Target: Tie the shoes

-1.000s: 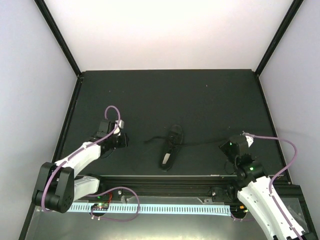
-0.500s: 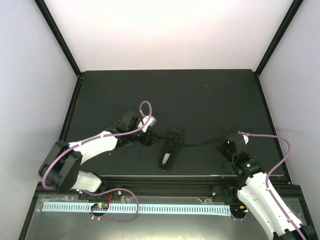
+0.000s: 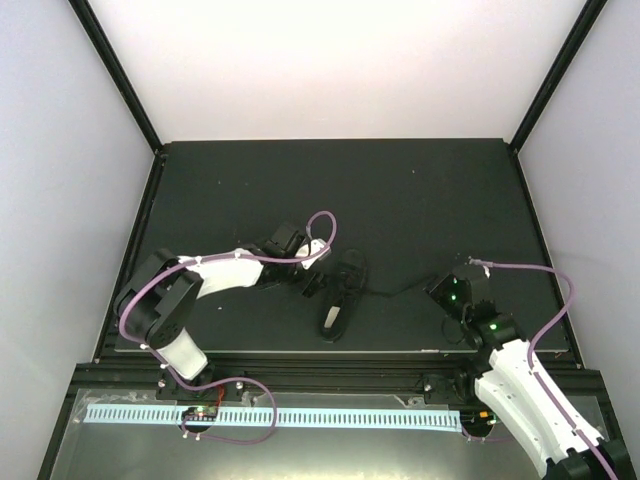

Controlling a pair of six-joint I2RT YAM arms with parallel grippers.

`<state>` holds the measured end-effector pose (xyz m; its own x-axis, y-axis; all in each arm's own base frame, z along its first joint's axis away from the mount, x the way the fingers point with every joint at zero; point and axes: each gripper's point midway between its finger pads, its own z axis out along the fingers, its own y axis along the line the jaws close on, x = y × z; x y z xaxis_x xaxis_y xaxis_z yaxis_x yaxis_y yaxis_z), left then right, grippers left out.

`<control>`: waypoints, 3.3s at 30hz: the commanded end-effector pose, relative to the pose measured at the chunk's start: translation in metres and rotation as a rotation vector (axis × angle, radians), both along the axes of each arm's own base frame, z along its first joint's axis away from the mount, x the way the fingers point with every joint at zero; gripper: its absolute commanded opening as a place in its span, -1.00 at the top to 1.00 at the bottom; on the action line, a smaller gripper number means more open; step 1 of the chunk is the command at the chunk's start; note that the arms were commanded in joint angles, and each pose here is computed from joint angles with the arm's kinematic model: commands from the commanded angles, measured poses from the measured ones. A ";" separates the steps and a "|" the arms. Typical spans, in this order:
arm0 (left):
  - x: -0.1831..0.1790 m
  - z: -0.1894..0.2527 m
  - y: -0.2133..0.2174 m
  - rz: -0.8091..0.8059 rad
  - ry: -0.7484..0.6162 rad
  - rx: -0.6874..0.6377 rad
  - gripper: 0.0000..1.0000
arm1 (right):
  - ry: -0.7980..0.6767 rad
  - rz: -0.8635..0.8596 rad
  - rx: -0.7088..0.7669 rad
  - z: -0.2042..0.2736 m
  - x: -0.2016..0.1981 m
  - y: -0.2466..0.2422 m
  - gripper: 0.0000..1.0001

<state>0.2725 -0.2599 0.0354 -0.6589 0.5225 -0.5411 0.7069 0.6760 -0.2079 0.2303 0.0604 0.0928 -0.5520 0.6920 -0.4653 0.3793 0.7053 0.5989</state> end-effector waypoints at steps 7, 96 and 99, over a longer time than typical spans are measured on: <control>0.020 -0.011 -0.009 -0.042 -0.062 0.103 -0.37 | -0.015 0.035 0.037 -0.003 0.004 0.009 0.97; -0.024 0.024 -0.031 -0.148 -0.034 -0.199 0.96 | -0.018 -0.026 0.140 -0.010 0.024 -0.037 0.97; -0.032 0.034 -0.034 -0.149 -0.039 -0.271 0.97 | -0.035 -0.015 0.134 -0.004 0.028 -0.037 0.97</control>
